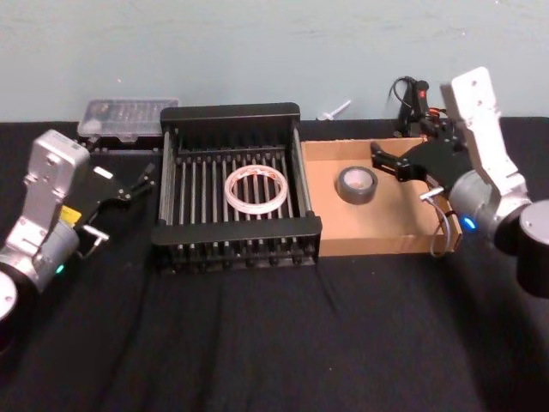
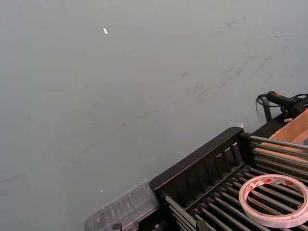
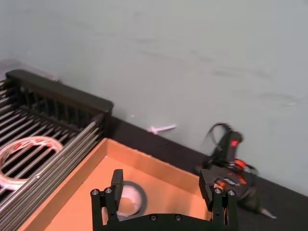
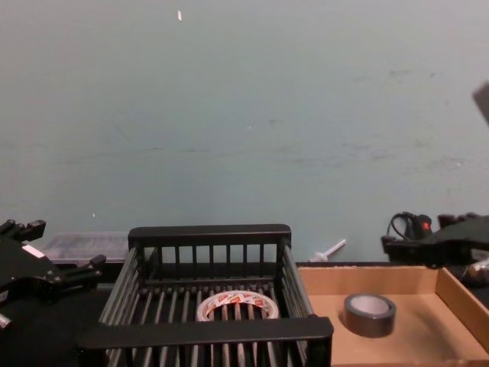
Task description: Pick up the white tape and place it into the black box , Pick up the silver tape and place it into the brown box.
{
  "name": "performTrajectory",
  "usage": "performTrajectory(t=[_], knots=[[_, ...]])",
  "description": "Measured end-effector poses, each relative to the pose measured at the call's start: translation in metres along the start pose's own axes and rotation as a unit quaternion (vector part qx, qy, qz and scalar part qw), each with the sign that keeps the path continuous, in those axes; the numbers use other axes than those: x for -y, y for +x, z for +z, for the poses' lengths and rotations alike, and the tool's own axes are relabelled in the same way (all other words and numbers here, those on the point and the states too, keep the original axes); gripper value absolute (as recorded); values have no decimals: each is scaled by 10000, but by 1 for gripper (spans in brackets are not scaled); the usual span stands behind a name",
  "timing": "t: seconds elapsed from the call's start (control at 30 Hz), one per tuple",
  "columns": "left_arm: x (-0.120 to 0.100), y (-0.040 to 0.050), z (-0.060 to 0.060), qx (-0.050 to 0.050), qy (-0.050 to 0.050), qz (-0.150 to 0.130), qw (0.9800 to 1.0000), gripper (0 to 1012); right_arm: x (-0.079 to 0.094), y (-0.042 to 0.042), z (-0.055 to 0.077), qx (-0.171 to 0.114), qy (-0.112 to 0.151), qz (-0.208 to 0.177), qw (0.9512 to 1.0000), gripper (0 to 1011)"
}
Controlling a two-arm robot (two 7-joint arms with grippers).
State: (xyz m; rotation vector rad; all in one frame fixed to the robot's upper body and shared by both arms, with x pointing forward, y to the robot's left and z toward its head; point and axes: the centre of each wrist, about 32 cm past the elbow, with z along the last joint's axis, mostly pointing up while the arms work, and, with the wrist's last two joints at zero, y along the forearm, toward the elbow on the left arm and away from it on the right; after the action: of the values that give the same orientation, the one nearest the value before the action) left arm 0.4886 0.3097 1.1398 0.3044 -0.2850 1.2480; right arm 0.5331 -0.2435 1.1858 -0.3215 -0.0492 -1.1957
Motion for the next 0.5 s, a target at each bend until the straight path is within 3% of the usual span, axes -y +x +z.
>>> performTrajectory(t=[0.2, 0.5], knots=[[0, 0, 0, 0, 0, 0, 10000, 1001, 124, -21, -144, 77, 315, -412, 9986, 1002], [0, 0, 0, 0, 0, 0, 10000, 1001, 191, -60, -365, 264, 365, -643, 9969, 1002]])
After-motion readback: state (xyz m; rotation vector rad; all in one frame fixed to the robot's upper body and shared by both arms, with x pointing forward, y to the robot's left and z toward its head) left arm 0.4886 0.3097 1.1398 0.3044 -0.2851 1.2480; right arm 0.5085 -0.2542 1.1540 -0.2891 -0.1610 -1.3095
